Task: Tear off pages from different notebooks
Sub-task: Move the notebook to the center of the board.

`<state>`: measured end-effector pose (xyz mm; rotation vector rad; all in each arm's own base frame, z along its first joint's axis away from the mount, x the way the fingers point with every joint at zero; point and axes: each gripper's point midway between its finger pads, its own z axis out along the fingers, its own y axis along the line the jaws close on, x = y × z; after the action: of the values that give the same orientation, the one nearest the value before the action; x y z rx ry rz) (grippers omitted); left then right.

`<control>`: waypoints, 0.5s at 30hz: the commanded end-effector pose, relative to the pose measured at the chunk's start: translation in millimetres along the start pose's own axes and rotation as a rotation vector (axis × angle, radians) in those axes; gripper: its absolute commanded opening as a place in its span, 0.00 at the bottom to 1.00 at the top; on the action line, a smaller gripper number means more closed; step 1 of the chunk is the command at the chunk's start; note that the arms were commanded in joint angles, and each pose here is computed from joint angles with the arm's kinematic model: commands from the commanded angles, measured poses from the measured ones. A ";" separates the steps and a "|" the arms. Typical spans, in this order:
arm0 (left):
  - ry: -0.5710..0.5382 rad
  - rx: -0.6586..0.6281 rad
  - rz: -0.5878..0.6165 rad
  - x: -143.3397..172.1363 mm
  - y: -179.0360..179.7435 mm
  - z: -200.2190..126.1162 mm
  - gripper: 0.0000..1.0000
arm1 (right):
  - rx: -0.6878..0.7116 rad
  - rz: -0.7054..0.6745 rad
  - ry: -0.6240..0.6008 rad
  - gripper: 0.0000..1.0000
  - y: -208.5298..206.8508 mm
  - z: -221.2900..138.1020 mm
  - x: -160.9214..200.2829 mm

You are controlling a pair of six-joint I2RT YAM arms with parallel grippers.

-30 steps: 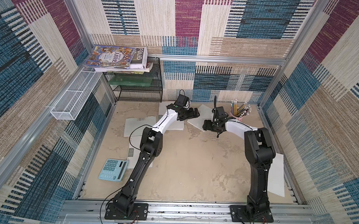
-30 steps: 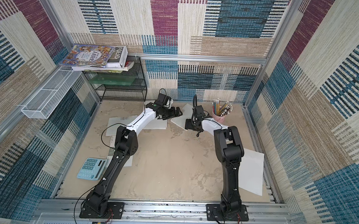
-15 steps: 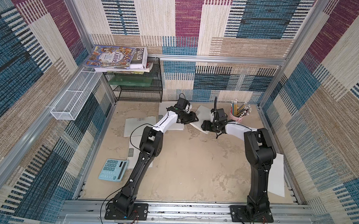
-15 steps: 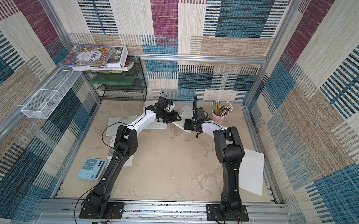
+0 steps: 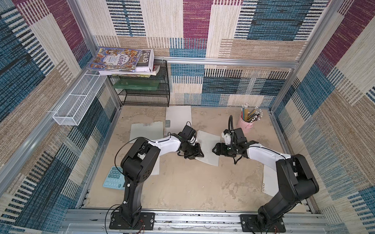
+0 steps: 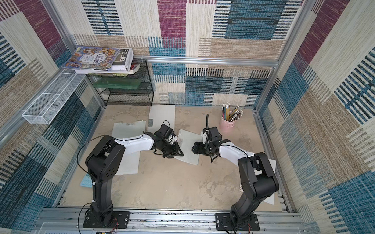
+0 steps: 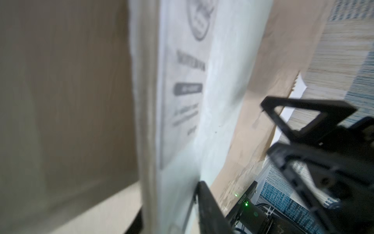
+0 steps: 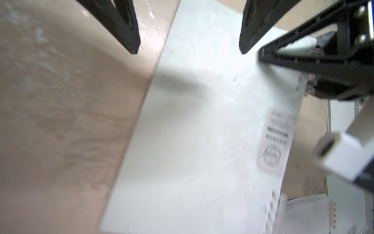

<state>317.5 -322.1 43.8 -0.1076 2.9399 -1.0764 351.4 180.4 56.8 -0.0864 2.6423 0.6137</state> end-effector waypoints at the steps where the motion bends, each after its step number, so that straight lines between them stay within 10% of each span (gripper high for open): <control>1: -0.055 -0.021 -0.051 13.0 -6.3 -5.7 0.44 | -0.048 0.055 0.065 0.79 -6.1 -3.6 19.6; 7: -0.020 -0.058 -0.065 32.5 -5.8 -17.6 0.98 | -0.078 0.060 0.104 0.78 -5.5 4.3 25.1; 15: -0.044 -0.109 -0.086 17.8 12.8 -17.8 0.99 | -0.083 0.030 0.106 0.67 3.6 11.5 22.7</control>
<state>289.7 -308.5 56.2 -0.2408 2.9761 -0.9534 334.7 188.1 38.7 -0.0991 2.7217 0.7421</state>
